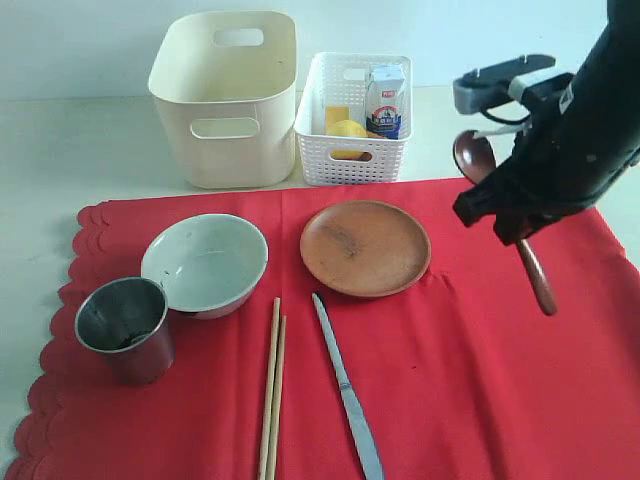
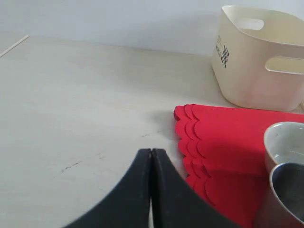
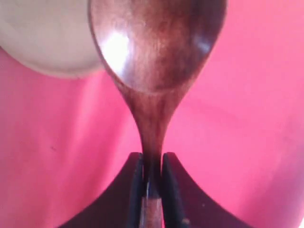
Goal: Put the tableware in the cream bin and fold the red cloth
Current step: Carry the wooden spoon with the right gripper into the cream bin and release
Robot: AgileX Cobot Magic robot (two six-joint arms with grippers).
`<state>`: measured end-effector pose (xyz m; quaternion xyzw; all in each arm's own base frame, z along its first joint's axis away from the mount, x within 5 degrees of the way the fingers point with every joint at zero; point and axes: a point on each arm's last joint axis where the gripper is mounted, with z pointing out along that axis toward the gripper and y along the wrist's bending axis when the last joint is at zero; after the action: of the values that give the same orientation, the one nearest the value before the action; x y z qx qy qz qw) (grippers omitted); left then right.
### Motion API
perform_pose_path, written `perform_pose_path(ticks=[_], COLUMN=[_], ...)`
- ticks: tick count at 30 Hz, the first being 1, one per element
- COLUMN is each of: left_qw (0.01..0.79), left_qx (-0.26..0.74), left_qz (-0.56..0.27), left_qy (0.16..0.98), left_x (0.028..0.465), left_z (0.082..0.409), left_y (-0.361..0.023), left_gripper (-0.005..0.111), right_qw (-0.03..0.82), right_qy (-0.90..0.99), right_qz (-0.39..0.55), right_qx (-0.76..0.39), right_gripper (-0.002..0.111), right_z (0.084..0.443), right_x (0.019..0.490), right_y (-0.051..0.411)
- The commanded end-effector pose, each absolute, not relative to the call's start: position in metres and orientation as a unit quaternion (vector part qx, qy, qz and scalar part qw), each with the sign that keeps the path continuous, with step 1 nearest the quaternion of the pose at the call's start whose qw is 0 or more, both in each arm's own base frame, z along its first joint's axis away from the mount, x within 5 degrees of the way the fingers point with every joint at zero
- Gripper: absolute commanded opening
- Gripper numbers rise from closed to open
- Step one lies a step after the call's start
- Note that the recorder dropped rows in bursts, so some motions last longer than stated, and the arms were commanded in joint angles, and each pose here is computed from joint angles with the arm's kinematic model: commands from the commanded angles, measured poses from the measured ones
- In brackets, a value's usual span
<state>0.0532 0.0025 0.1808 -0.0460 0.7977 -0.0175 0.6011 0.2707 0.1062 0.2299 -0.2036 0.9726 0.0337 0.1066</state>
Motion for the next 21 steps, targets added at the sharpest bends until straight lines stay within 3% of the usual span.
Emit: perform_pose_path(ticks=[1, 8, 14, 21], left_qw=[0.606, 0.606, 0.606, 0.606], left_qx=[-0.044, -0.044, -0.044, -0.044], left_qz=[-0.016, -0.016, -0.016, -0.016], left_qy=[0.794, 0.794, 0.794, 0.794], left_x=[0.053, 0.053, 0.053, 0.053], left_z=[0.181, 0.181, 0.181, 0.181], left_y=[0.003, 0.003, 0.003, 0.003], left_gripper=[0.000, 0.000, 0.000, 0.000], right_qw=[0.189, 0.255, 0.354, 0.395], right_qy=[0.955, 0.921, 0.876, 0.847], right_qz=[0.093, 0.182, 0.194, 0.201], right_qx=[-0.207, -0.233, -0.263, -0.292], right_gripper=[0.000, 0.000, 0.000, 0.000], right_z=[0.256, 0.291, 0.325, 0.338], right_x=[0.270, 0.279, 0.291, 0.320], right_y=[0.114, 0.135, 0.166, 0.208])
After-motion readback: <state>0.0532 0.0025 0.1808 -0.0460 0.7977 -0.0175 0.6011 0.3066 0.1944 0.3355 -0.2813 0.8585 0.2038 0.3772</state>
